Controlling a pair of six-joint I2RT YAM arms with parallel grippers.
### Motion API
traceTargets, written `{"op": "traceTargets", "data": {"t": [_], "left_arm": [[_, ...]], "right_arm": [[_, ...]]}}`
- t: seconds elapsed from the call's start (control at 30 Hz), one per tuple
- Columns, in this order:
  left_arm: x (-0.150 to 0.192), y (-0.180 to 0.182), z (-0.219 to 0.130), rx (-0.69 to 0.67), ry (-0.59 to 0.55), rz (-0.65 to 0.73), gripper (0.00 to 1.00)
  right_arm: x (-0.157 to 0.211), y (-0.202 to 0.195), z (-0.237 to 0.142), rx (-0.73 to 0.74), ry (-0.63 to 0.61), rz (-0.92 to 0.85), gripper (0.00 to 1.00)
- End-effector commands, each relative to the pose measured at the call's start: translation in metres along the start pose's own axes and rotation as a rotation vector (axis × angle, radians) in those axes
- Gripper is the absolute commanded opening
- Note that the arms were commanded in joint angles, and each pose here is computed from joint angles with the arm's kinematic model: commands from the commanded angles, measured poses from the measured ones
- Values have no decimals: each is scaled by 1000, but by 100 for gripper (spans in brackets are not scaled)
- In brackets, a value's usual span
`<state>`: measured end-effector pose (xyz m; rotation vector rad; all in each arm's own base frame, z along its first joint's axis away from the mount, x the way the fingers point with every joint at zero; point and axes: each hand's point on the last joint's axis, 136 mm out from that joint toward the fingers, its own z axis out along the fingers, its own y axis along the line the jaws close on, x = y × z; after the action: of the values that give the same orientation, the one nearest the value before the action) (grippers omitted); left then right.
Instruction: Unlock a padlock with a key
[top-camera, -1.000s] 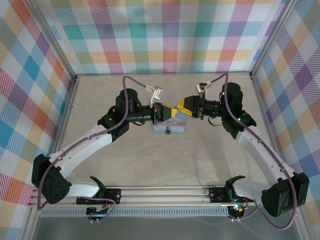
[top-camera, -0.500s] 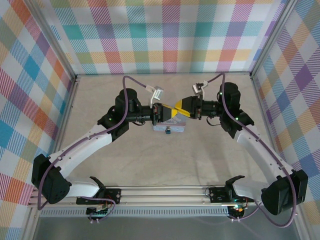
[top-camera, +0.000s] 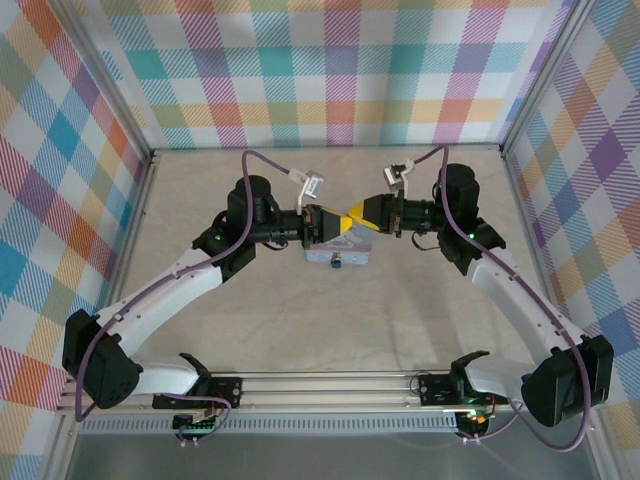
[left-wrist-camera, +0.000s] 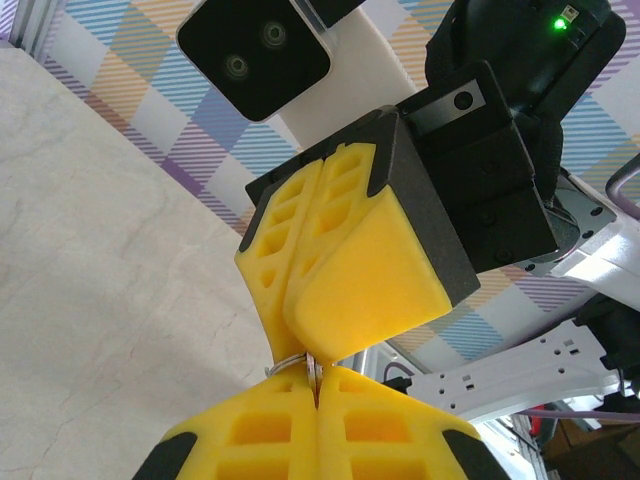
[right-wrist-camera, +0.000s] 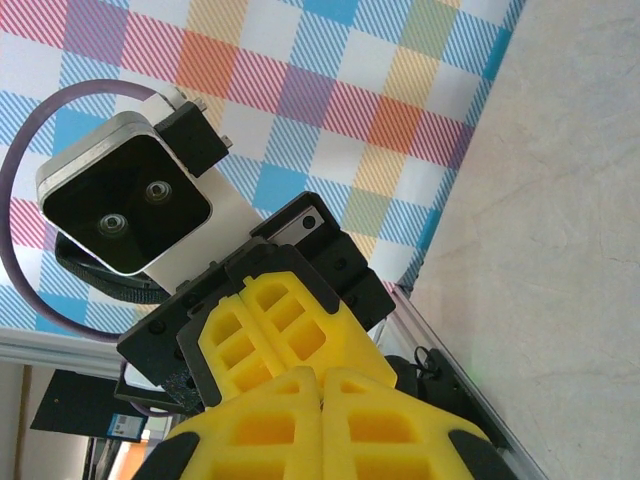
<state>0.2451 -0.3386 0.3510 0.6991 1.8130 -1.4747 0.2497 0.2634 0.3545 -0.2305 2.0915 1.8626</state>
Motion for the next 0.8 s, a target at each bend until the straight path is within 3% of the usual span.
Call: {"op": "traceTargets", "data": {"t": [0.0, 0.13, 0.27, 0.77], "left_arm": [[-4, -6, -3, 10, -17, 25, 6], [-2, -5, -5, -1, -15, 21, 22], [-2, -5, -10, -18, -21, 26, 29], [-5, -3, -26, -49, -63, 20, 35]], "right_arm": [[10, 9, 2, -42, 45, -55, 0], [7, 11, 2, -37, 28, -68, 0], [5, 12, 1, -35, 17, -74, 0], [3, 16, -2, -35, -7, -92, 0]]}}
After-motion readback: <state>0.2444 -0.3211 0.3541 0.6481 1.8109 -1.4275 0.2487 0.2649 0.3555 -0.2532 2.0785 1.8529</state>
